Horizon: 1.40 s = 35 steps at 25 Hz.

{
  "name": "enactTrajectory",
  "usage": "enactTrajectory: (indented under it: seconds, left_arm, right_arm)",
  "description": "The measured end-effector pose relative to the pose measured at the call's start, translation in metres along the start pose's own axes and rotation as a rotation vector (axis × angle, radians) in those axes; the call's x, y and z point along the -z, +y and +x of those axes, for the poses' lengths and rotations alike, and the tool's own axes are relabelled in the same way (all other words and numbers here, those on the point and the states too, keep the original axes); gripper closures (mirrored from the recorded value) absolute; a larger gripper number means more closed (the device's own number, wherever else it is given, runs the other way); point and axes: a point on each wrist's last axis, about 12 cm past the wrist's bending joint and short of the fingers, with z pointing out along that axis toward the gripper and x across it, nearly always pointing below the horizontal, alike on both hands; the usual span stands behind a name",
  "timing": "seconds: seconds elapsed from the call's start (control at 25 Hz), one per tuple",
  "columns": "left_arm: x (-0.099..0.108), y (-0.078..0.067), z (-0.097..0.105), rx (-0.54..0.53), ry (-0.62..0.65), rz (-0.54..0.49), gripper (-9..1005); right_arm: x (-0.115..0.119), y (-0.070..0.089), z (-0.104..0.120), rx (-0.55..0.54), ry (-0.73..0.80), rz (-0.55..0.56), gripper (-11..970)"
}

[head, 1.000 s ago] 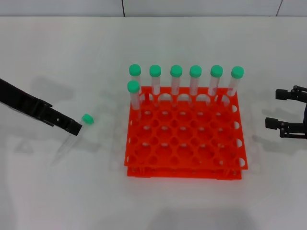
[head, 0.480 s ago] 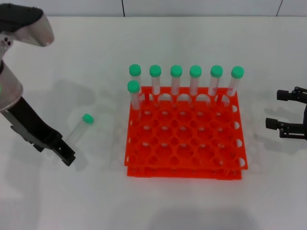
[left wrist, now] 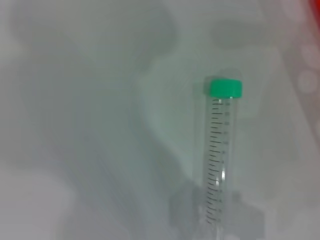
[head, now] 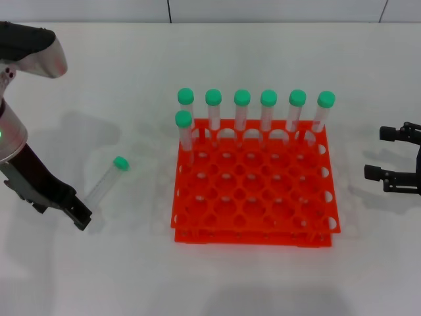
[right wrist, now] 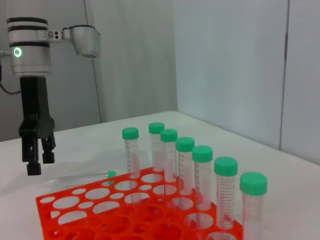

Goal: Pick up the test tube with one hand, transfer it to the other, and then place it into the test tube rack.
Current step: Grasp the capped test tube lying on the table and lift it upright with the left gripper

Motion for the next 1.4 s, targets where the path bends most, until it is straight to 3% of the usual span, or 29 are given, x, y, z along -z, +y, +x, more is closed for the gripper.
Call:
enactTrajectory:
  seconds: [0.44, 0.84, 1.08, 1.4]
  left_arm:
    - [-0.017, 0.004, -0.003, 0.011, -0.029, -0.005, 262]
    - [-0.018, 0.004, -0.009, 0.009, -0.055, -0.02, 280]
    - [-0.022, 0.003, -0.012, 0.01, -0.053, -0.019, 518]
    - [-0.024, 0.0, -0.015, 0.005, -0.048, -0.014, 598]
  right_arm:
    - [0.0, 0.001, 0.001, 0.0, 0.004, -0.004, 118]
    - [0.001, 0.0, 0.003, -0.001, 0.014, 0.012, 118]
    - [0.001, 0.0, 0.004, 0.002, 0.013, 0.02, 118]
    - [0.0, 0.0, 0.004, 0.001, 0.015, 0.024, 117]
